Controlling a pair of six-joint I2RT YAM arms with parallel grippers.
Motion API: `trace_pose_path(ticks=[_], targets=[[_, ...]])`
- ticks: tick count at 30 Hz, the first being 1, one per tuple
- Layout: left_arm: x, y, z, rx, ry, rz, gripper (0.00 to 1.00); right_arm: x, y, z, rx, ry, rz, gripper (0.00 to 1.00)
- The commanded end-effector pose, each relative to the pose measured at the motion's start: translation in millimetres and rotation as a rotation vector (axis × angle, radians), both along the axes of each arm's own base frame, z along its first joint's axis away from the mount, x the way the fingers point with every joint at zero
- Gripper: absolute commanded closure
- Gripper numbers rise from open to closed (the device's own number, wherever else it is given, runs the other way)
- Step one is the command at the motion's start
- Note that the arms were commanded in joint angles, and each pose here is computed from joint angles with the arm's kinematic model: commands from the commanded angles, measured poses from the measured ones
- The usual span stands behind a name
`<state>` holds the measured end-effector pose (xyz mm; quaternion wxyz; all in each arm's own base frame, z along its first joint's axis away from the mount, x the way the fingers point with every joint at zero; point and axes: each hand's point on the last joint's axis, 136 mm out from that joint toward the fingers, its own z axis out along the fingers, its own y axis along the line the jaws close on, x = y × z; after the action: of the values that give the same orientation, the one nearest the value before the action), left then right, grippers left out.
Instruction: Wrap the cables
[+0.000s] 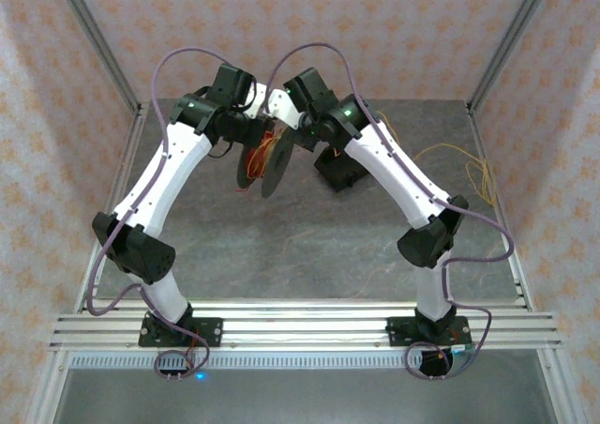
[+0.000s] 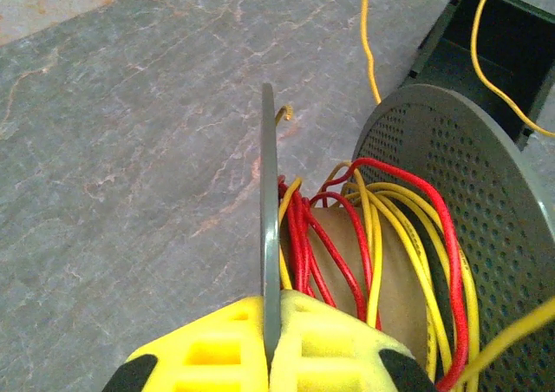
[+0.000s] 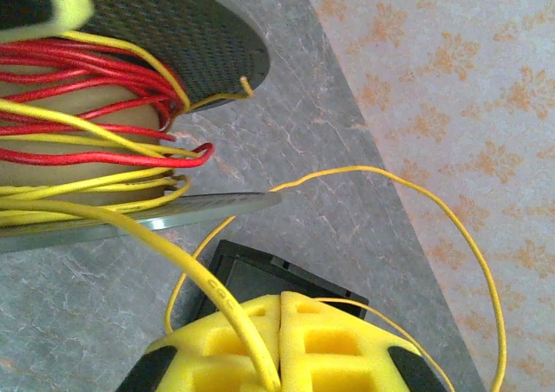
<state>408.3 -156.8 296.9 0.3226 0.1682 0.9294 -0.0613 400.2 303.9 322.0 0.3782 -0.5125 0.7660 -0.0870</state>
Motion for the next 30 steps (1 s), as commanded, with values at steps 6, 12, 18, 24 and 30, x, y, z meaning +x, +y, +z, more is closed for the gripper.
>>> trace_pose_path(ticks=[6,12,18,24,30], targets=[[-29,-10,40,-0.071,-0.070,-0.117,1.00,15,-19,11,0.042,-0.004,-0.046,1.00],[-38,-9,49,-0.075,-0.080,-0.134,1.00,26,-35,-11,0.048,0.068,-0.085,1.00],[-44,-11,57,-0.091,-0.083,-0.150,1.00,29,-42,-28,0.073,0.124,-0.085,1.00],[-45,-11,70,-0.119,-0.096,-0.142,1.00,29,-40,-34,0.103,0.153,-0.094,0.83],[-39,-6,70,-0.107,-0.086,-0.105,1.00,12,-30,17,0.277,0.138,-0.061,0.61]])
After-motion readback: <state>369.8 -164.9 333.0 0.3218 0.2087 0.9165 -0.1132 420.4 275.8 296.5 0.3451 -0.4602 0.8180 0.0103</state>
